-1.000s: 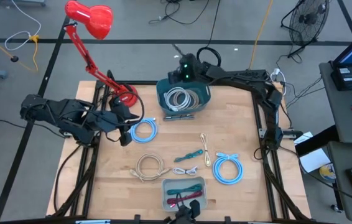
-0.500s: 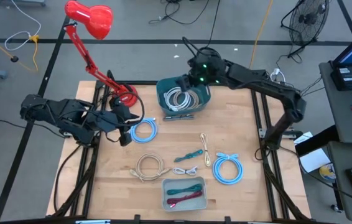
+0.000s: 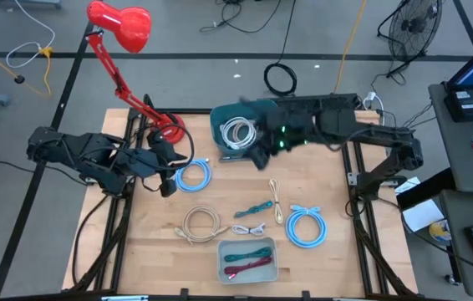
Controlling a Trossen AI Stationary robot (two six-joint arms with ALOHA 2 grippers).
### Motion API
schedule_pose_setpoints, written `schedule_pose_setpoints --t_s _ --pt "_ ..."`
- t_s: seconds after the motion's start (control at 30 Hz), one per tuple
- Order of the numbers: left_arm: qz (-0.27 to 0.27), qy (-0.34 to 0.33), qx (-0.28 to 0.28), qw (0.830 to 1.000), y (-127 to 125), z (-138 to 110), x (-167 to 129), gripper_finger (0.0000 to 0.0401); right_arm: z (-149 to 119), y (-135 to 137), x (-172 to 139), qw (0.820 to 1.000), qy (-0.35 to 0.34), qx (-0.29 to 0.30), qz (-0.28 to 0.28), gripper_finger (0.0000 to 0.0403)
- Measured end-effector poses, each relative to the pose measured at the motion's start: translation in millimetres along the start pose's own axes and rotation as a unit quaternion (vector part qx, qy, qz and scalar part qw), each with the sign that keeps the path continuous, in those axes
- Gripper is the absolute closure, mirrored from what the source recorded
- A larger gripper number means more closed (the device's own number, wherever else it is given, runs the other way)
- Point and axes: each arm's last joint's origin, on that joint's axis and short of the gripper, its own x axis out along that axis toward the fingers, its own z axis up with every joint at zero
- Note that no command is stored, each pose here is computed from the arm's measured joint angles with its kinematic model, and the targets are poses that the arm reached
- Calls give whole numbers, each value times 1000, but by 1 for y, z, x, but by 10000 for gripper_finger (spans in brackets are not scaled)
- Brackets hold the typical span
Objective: Pick & Place USB Port
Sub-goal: Put the right blue hdmi cable into the green bin
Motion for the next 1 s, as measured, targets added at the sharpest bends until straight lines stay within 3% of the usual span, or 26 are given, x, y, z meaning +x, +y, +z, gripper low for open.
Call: schedule_pose_setpoints --t_s 0.17,0.3,0.5,0.73,1.0 --pt "-8 3 4 1000 -1 0 0 325 -39 17 4 996 76 -9 -54 232" --pt "-9 3 8 1000 -1 0 0 325 -72 17 9 982 141 -10 -125 232" --pt "-9 3 8 1000 -1 0 0 325 -120 12 14 949 244 -52 -191 232" --pt "-30 11 5 999 -2 -1 0 325 -163 2 28 916 313 -138 -210 232" --pt "-36 22 5 999 -2 -3 0 325 -213 -34 43 857 396 -210 -253 232"
